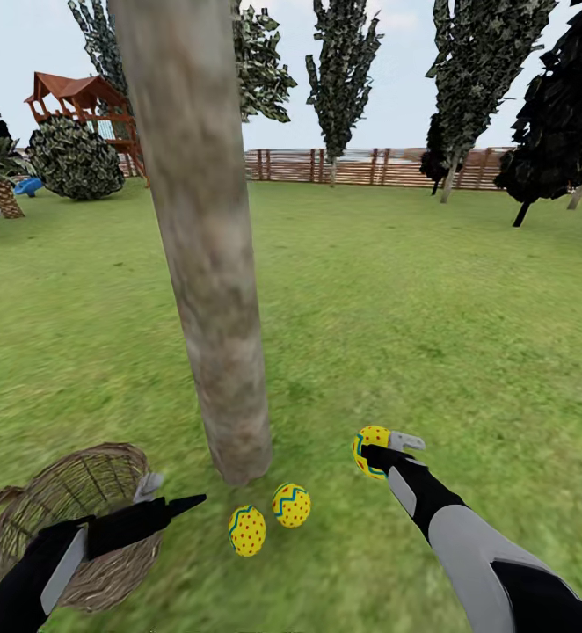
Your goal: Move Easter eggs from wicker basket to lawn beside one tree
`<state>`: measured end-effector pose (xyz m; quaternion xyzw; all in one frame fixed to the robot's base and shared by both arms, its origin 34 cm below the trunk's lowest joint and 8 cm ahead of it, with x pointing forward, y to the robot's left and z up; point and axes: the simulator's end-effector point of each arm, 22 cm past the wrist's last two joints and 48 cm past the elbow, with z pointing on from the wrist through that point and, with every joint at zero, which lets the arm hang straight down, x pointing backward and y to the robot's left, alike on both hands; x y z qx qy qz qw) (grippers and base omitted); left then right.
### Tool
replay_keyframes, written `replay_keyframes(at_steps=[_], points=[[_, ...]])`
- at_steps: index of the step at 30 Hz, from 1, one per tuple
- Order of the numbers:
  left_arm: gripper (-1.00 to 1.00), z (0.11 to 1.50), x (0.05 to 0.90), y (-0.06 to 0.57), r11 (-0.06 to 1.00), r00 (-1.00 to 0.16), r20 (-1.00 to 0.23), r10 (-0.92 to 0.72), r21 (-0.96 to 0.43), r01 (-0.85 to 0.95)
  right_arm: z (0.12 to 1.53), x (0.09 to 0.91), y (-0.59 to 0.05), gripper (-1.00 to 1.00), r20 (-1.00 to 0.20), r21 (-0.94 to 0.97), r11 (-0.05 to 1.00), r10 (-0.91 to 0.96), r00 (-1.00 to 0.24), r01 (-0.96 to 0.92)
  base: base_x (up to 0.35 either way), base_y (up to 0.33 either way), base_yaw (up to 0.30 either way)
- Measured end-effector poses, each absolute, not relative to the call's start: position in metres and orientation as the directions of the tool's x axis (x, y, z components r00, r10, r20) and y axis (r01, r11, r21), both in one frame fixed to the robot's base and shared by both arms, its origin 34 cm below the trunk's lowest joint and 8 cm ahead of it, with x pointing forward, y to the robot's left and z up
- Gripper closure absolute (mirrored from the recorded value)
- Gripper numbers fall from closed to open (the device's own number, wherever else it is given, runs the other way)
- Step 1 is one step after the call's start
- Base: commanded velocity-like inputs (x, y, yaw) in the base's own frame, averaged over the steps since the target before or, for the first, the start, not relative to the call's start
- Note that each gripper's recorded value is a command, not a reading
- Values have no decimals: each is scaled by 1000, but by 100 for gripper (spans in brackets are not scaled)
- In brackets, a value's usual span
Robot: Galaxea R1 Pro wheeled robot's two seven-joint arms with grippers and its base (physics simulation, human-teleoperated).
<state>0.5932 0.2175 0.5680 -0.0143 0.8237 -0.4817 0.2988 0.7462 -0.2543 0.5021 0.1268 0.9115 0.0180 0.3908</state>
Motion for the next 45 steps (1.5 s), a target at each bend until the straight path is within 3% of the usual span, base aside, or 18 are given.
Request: replay_keyframes(at_steps=[11,24,30,45], points=[[-100,558,593,220,553,-826,-470,-312,-797,244,492,743,-252,100,-696,132,967,247,-675,217,0,-304,173],[-100,547,590,222,552,-836,-447,-318,-804,220,483,741,-251,100,-685,129,968,245,-686,218,0,-22,196],[-100,544,590,222,555,-836,-448,-317,-802,220,479,739,-250,100,-681,128,967,246,-690,219,12,-269,220],[-100,539,589,226,559,-837,-444,-319,-801,212,470,735,-247,100,-671,92,967,237,-702,239,195,-264,221]])
